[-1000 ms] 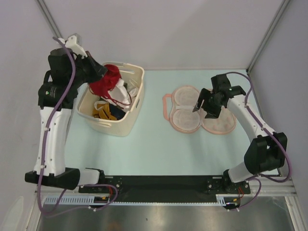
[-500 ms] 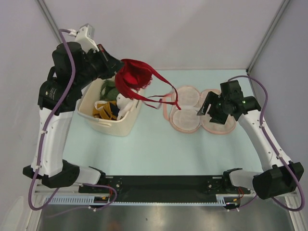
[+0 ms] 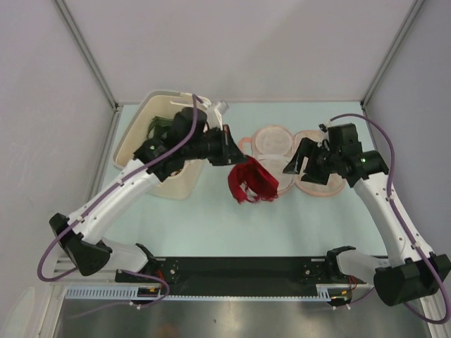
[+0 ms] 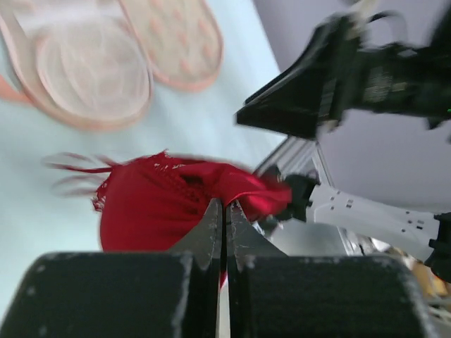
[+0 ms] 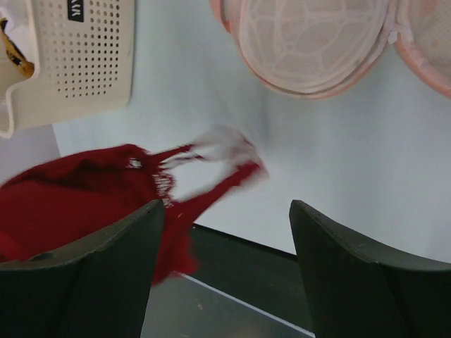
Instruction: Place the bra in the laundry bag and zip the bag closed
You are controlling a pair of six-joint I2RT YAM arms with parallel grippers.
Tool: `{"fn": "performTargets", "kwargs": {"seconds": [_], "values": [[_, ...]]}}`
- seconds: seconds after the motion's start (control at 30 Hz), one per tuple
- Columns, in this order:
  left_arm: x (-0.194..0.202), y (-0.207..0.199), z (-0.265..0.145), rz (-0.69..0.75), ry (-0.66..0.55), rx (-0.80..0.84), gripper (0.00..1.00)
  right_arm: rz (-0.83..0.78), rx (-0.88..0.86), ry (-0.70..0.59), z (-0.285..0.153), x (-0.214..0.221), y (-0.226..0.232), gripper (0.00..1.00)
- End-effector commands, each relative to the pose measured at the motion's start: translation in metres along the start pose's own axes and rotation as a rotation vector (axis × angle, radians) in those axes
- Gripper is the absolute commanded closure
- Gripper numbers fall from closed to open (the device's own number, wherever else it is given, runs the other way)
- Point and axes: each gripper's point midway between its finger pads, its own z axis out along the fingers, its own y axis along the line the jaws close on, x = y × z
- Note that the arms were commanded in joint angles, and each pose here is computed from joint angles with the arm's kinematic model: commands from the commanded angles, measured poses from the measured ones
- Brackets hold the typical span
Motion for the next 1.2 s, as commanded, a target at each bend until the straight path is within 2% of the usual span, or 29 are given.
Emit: {"fn": "performTargets", "kwargs": {"seconds": [0.0, 0.17, 0.23, 0.3, 0.33, 0.4, 0.43, 0.5, 0.53, 0.6, 0.73, 0.87, 0.9, 0.97, 1.03, 1.17], "values": [[0.020, -0.016, 0.009, -0.088, 0.016, 0.144, 1.00, -0.056, -0.111, -0.076, -0.024, 0.004, 0.018, 0.22], [0.060, 0.021, 0.048, -0.162, 0.180, 0.079, 1.00, -0.001, -0.064, 0.007, -0.011, 0.027, 0.000, 0.22], [0.080, 0.056, 0.068, -0.197, 0.247, 0.019, 0.96, 0.009, -0.076, 0.035, -0.004, 0.032, -0.001, 0.22], [0.105, 0.098, 0.078, -0.211, 0.308, -0.048, 0.86, 0.019, -0.079, 0.098, 0.013, 0.041, -0.004, 0.22], [0.103, 0.120, 0.084, -0.221, 0.293, -0.073, 0.74, 0.013, -0.075, 0.128, 0.020, 0.046, -0.004, 0.21], [0.112, 0.162, 0.082, -0.188, 0.292, -0.180, 0.69, 0.005, -0.064, 0.164, 0.039, 0.050, -0.006, 0.21], [0.111, 0.178, 0.078, -0.140, 0.293, -0.225, 0.58, -0.017, -0.049, 0.177, 0.047, 0.055, -0.005, 0.21], [0.102, 0.190, 0.071, -0.079, 0.291, -0.306, 0.45, -0.017, -0.026, 0.204, 0.067, 0.058, -0.007, 0.21], [0.102, 0.197, 0.064, -0.040, 0.303, -0.357, 0.34, -0.018, -0.021, 0.211, 0.074, 0.058, -0.008, 0.21], [0.093, 0.190, 0.051, -0.006, 0.266, -0.361, 0.22, -0.022, -0.020, 0.231, 0.089, 0.060, -0.007, 0.20], [0.119, 0.183, 0.039, -0.029, 0.287, -0.328, 0.21, 0.000, 0.045, 0.280, 0.126, 0.067, -0.026, 0.21], [0.158, 0.206, 0.029, -0.105, 0.323, -0.378, 0.21, 0.032, 0.024, 0.235, 0.152, 0.059, -0.026, 0.25], [0.156, 0.204, 0.032, -0.133, 0.295, -0.369, 0.18, 0.059, 0.025, 0.221, 0.155, 0.056, -0.025, 0.28], [0.158, 0.210, 0.036, -0.160, 0.278, -0.386, 0.06, 0.079, -0.001, 0.203, 0.165, 0.051, -0.019, 0.28], [0.159, 0.218, 0.040, -0.205, 0.282, -0.430, 0.04, 0.106, -0.009, 0.209, 0.172, 0.052, -0.017, 0.29], [0.147, 0.221, 0.054, -0.202, 0.278, -0.445, 0.05, 0.088, 0.009, 0.211, 0.187, 0.054, -0.019, 0.32]]}}
